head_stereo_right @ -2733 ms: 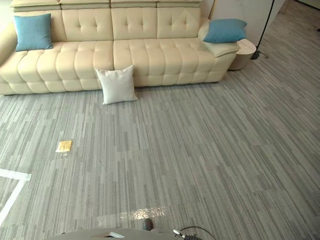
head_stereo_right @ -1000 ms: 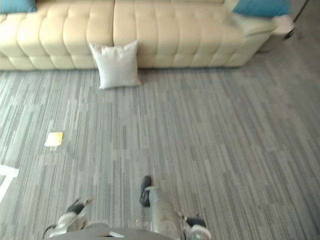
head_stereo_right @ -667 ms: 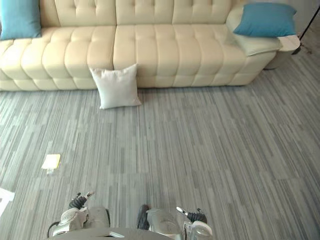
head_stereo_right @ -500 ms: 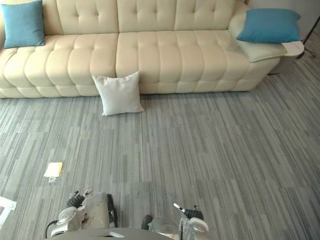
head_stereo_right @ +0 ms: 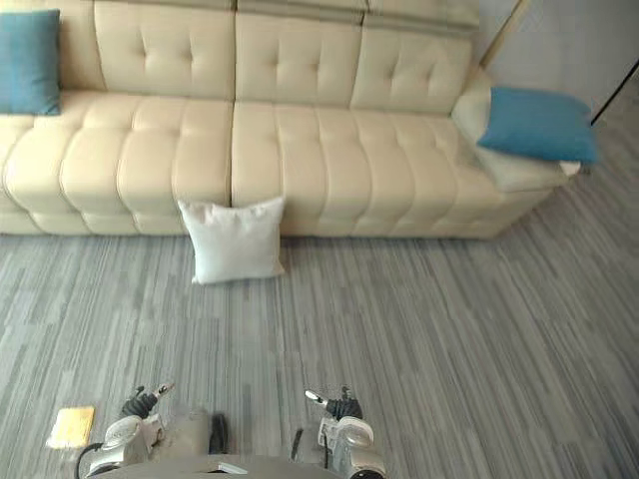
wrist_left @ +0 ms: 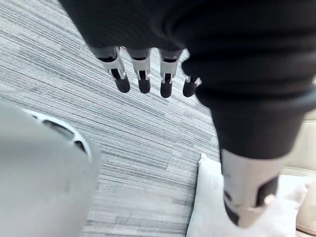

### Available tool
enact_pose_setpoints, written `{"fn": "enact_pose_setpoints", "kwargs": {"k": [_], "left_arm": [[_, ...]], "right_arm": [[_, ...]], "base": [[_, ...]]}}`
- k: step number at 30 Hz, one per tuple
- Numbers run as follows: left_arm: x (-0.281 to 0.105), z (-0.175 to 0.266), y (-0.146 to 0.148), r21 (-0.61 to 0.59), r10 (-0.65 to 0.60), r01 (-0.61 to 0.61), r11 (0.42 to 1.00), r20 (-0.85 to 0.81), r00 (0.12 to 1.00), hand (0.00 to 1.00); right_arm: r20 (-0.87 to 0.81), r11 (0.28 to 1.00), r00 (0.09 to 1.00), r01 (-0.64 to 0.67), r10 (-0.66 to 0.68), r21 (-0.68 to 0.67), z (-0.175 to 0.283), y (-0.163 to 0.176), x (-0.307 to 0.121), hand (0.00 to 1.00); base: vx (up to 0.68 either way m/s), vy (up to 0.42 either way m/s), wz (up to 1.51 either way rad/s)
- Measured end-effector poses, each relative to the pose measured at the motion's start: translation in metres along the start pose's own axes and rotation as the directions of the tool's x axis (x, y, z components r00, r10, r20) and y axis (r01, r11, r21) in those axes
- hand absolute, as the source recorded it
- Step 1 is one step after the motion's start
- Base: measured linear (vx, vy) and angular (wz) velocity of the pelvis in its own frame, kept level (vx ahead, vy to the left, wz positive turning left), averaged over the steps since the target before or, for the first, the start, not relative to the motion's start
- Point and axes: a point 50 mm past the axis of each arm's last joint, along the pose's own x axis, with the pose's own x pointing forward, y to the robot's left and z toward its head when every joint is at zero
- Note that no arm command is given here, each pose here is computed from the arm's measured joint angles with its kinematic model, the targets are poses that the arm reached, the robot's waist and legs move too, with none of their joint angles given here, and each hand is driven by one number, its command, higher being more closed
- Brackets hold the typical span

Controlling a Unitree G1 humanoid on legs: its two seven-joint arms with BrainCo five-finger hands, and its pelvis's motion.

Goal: Pick up cushions and gather them together orderly.

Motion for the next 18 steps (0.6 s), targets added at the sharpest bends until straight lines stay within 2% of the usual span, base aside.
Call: {"fn": "enact_pose_setpoints", "kwargs": {"k": [5, 13, 18], "left_arm": [[-0.001, -0.005, -0.003, 0.014, -0.005, 0.005, 1.000, -0.021, 1.000, 0.00], [-0.005, -0.011, -0.034, 0.032, -0.096, 0.097, 0.995, -0.045, 0.994, 0.00], [-0.006, -0.002, -0.033, 0.027, -0.096, 0.095, 0.995, 0.010, 0.995, 0.00]], "right_arm": [[0.035, 1.000, 0.999, 0.011, -0.011, 0.017, 0.010, -0.003, 0.002, 0.00], [0.063, 0.998, 0.996, 0.059, -0.057, -0.035, 0.021, -0.026, 0.006, 0.00], [0.021, 0.997, 0.998, 0.060, -0.059, -0.043, 0.011, -0.026, 0.006, 0.00]], "base": [[0.45, -0.068, 0.07], [0.52, -0.210, 0.49], [0.48, -0.148, -0.12]]}}
